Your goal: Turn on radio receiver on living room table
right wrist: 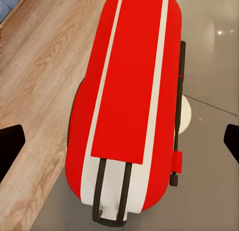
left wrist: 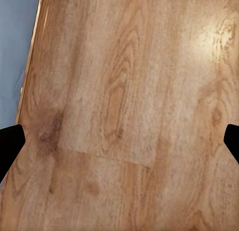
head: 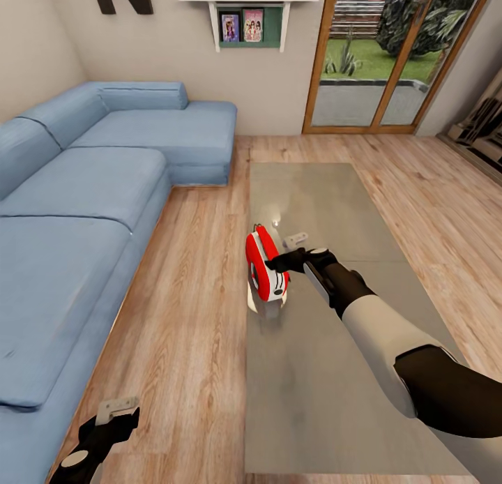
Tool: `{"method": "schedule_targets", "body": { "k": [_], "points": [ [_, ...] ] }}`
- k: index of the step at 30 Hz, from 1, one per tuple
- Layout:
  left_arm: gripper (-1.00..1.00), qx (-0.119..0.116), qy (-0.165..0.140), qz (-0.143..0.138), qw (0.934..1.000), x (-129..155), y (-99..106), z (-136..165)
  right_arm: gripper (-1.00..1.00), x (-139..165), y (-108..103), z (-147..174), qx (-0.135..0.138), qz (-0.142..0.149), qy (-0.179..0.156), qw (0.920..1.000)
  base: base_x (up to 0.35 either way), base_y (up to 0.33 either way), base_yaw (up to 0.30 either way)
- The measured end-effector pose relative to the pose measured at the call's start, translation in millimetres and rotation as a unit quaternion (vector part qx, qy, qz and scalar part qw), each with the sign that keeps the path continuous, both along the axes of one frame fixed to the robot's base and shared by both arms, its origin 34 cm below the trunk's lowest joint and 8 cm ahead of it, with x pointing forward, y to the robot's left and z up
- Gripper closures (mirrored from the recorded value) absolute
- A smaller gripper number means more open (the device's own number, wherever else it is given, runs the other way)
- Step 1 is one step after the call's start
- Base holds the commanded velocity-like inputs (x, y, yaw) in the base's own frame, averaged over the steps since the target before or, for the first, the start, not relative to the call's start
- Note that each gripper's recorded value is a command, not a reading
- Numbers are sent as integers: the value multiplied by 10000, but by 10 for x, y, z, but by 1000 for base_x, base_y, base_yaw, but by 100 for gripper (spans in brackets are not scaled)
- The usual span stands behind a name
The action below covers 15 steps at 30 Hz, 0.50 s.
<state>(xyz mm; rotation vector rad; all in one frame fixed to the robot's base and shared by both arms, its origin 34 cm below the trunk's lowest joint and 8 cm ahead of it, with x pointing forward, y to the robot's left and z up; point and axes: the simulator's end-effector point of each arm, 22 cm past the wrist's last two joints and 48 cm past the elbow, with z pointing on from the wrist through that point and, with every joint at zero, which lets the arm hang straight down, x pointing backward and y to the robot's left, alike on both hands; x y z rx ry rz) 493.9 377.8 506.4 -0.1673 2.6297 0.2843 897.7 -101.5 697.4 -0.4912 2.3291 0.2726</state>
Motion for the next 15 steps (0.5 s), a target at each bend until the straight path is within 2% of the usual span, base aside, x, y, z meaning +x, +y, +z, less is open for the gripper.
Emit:
{"method": "schedule_targets", "body": {
  "k": [15],
  "points": [
    [-100,-7,95,3,10000,-62,-8,-69,-100,-21,0,-141,3,5,81,10000,0,0,0]
  ]
}}
